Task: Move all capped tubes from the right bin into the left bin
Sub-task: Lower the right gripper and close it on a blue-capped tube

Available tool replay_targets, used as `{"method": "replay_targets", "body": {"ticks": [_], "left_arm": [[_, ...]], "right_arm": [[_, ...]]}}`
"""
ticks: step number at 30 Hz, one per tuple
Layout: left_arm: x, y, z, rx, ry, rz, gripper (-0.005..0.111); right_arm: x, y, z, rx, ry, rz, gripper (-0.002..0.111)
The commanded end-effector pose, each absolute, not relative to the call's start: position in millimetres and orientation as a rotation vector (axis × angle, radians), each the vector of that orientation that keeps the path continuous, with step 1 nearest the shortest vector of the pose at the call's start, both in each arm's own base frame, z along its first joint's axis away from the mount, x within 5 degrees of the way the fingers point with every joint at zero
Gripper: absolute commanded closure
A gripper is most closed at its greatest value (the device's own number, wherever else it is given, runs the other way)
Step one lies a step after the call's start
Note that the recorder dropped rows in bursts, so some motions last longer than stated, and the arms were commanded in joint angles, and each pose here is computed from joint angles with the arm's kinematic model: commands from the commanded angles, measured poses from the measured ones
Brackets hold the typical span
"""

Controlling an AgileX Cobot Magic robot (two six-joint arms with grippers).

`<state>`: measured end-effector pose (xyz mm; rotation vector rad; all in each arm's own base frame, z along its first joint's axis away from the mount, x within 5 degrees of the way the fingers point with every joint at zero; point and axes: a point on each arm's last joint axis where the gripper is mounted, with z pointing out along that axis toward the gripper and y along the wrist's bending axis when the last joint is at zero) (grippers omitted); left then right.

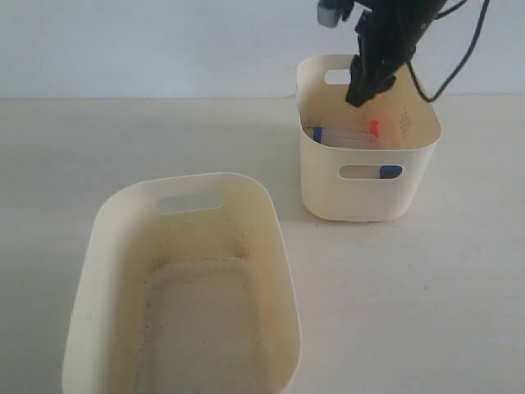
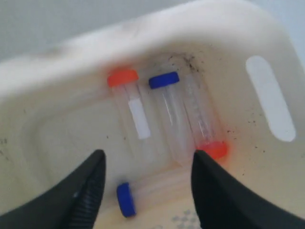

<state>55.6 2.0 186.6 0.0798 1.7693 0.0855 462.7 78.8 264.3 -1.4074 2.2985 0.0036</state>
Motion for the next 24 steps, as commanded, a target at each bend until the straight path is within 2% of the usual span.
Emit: {"method": "replay_targets", "body": {"ticks": [1,14,21,24], "left_arm": [[55.7,1.6,189.1,0.062,1.752,0.066,0.102],[55.7,1.6,189.1,0.062,1.752,0.066,0.102],[55.7,1.6,189.1,0.062,1.752,0.066,0.102],[55.7,1.6,189.1,0.062,1.752,0.066,0.102]], "right_arm": [[459.4,59.4,230.0,-1.726,2.156,-0.086,0.041],[475.1,54.2,169.0,-1.773,2.030,-0.230,0.041],[485.1,71.9,156.4,-1.741,1.950,-0.301,0.041],[488.3,80.5,148.6,-1.736,1.919,-0.321,0.053]]}}
